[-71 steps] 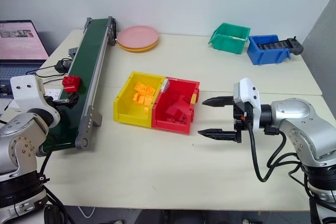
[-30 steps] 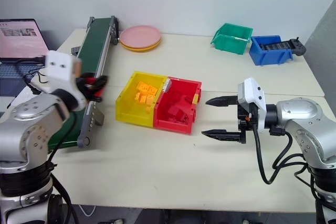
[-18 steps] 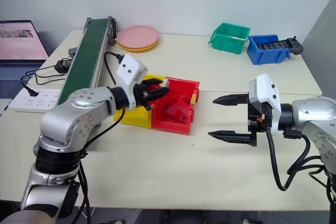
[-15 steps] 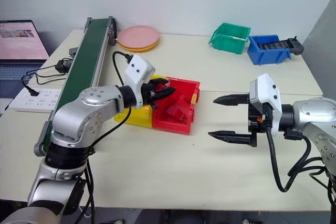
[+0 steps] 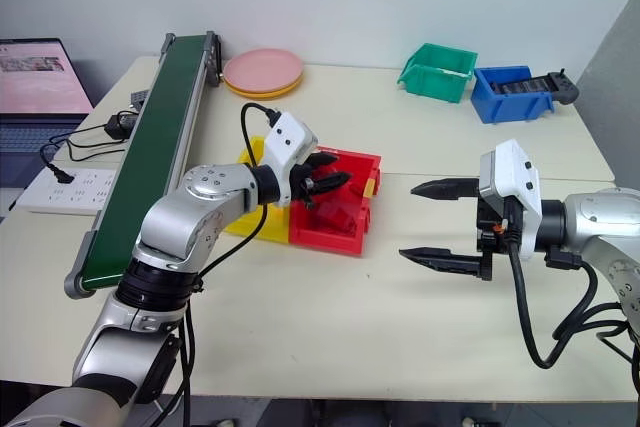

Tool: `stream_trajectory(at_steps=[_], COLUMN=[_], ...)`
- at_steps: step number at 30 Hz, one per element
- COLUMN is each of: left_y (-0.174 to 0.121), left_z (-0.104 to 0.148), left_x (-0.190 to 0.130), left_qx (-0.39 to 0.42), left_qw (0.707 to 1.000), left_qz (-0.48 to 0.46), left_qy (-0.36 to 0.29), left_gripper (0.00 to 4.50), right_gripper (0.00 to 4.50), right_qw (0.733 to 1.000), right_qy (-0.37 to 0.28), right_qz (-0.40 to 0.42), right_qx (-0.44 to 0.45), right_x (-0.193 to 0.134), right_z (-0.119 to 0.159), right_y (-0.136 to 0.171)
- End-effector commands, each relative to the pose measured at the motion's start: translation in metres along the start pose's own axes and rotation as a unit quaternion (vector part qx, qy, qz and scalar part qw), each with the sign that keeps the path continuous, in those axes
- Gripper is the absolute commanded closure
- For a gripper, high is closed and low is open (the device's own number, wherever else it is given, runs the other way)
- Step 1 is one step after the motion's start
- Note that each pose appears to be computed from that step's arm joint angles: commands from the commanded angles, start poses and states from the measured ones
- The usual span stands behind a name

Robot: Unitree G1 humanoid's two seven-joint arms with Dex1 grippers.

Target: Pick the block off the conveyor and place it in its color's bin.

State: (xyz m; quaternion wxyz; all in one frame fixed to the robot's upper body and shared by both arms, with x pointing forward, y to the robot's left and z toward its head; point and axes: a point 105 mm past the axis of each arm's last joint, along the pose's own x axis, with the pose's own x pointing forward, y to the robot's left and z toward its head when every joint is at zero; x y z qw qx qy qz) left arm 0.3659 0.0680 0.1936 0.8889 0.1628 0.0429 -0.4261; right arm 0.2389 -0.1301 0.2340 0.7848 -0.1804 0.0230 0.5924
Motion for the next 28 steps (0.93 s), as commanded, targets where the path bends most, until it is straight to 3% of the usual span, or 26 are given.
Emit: stream_trajectory(at_steps=[1, 9, 13, 16, 24, 28], left_y=[-0.002, -0.002, -0.005, -0.017, -0.017, 0.002], left_z=[0.015, 0.022, 0.032, 0.044, 0.016, 0.0], left_x=[-0.002, -0.004, -0.019, -0.044, -0.077, -0.105], left_qx=[0.022, 0.02, 0.065, 0.111, 0.044, 0.0], left_qw=[0.999, 0.999, 0.997, 0.988, 0.995, 0.993], left_qz=[-0.007, -0.007, -0.005, 0.005, 0.009, 0.075], left_qy=[-0.025, -0.038, -0.05, -0.109, -0.092, -0.088], left_gripper=[1.41, 0.02, 0.02, 0.02, 0.02, 0.02], right_gripper=[0.0, 0.0, 0.0, 0.0, 0.0, 0.0], right_qw=[1.0, 1.0, 1.0, 1.0, 0.999, 0.999], right_qy=[-0.007, -0.006, -0.005, -0.003, -0.001, -0.001], right_qz=[-0.009, -0.009, -0.009, -0.012, -0.026, -0.041], right_qx=[-0.023, -0.023, -0.025, -0.026, -0.028, -0.021], right_x=[-0.002, -0.002, -0.001, -0.001, -0.002, -0.003], right_z=[0.008, 0.007, 0.007, 0.004, -0.003, -0.012], right_y=[-0.001, -0.002, -0.003, -0.004, -0.009, -0.012])
